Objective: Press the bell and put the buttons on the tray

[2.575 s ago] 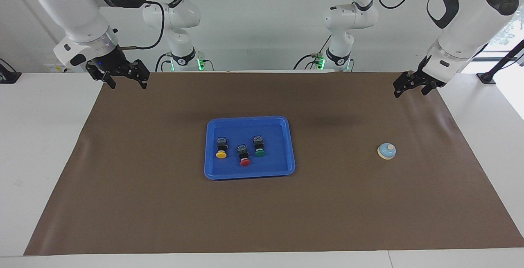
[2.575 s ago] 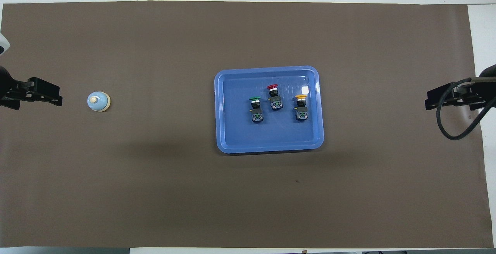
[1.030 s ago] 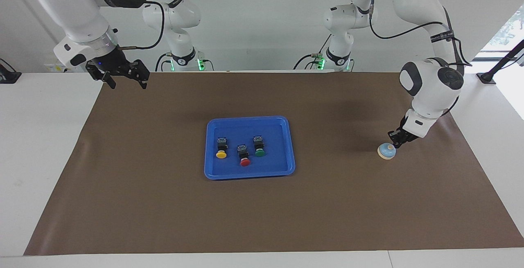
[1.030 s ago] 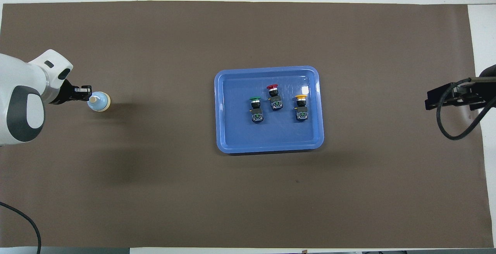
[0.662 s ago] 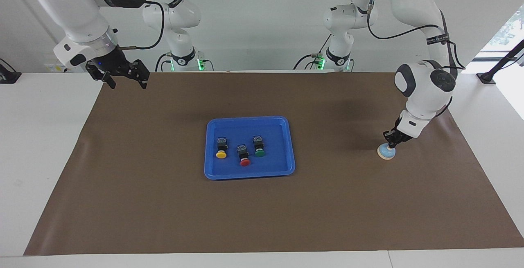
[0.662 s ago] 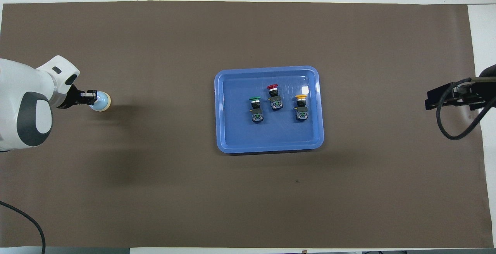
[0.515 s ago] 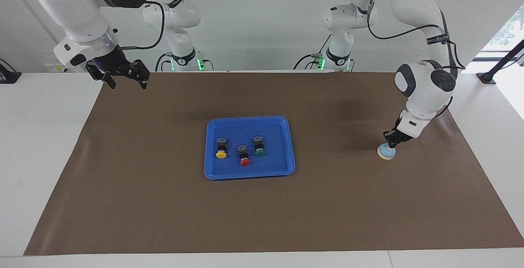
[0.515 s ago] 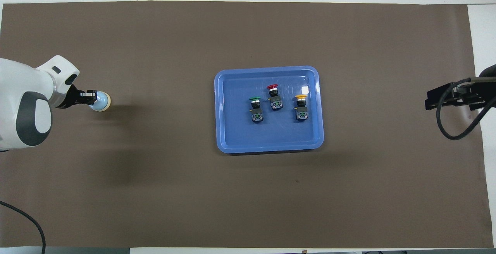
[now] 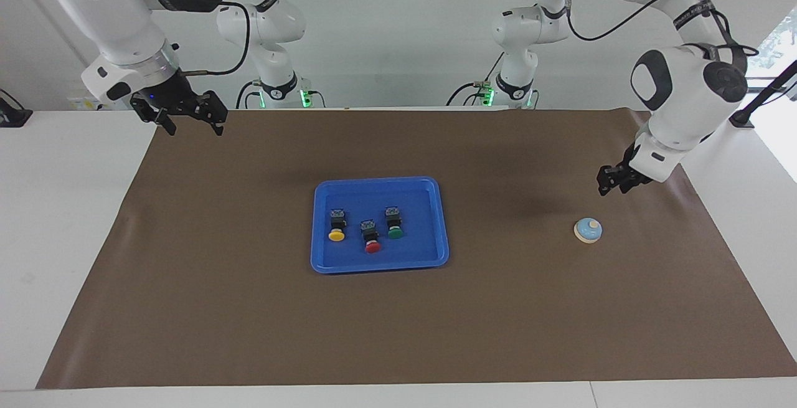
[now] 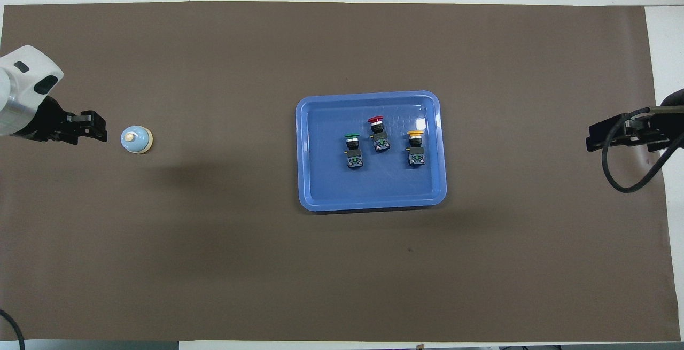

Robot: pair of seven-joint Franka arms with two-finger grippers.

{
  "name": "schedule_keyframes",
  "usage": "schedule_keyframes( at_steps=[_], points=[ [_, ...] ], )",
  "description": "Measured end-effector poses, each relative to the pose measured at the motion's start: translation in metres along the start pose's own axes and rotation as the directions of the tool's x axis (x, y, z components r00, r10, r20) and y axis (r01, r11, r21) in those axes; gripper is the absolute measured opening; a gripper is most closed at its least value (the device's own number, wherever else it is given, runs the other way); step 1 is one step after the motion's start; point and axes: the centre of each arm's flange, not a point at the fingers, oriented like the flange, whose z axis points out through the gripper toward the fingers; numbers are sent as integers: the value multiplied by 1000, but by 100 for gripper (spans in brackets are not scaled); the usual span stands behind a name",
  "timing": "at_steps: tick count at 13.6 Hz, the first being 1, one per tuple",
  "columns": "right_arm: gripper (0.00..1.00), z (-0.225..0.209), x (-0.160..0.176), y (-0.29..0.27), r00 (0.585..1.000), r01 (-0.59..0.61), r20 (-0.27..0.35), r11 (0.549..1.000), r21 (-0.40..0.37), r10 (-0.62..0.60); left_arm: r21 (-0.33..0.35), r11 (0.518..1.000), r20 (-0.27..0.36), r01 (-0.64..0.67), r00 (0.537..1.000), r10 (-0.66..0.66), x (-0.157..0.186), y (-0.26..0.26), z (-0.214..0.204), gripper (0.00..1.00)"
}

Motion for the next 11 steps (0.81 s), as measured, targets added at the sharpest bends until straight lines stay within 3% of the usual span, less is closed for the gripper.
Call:
schedule_keyframes(
  at_steps=[2,3,6,11],
  points=[
    [100,0,0,0,1000,0,0,1000,0,0,3,1000,21,1,1000,-1,-27,0,-34,93],
    [100,0,0,0,1000,0,0,1000,0,0,4,1000,31,0,1000,-1,-38,0,-46,100],
    [100,0,0,0,1000,0,0,1000,0,0,8,1000,28,-14,1000,14,-63,9,-74,100],
    [100,0,0,0,1000,0,0,1000,0,0,10,999,2,-33,999,33,-60,19,-95,100]
  ],
)
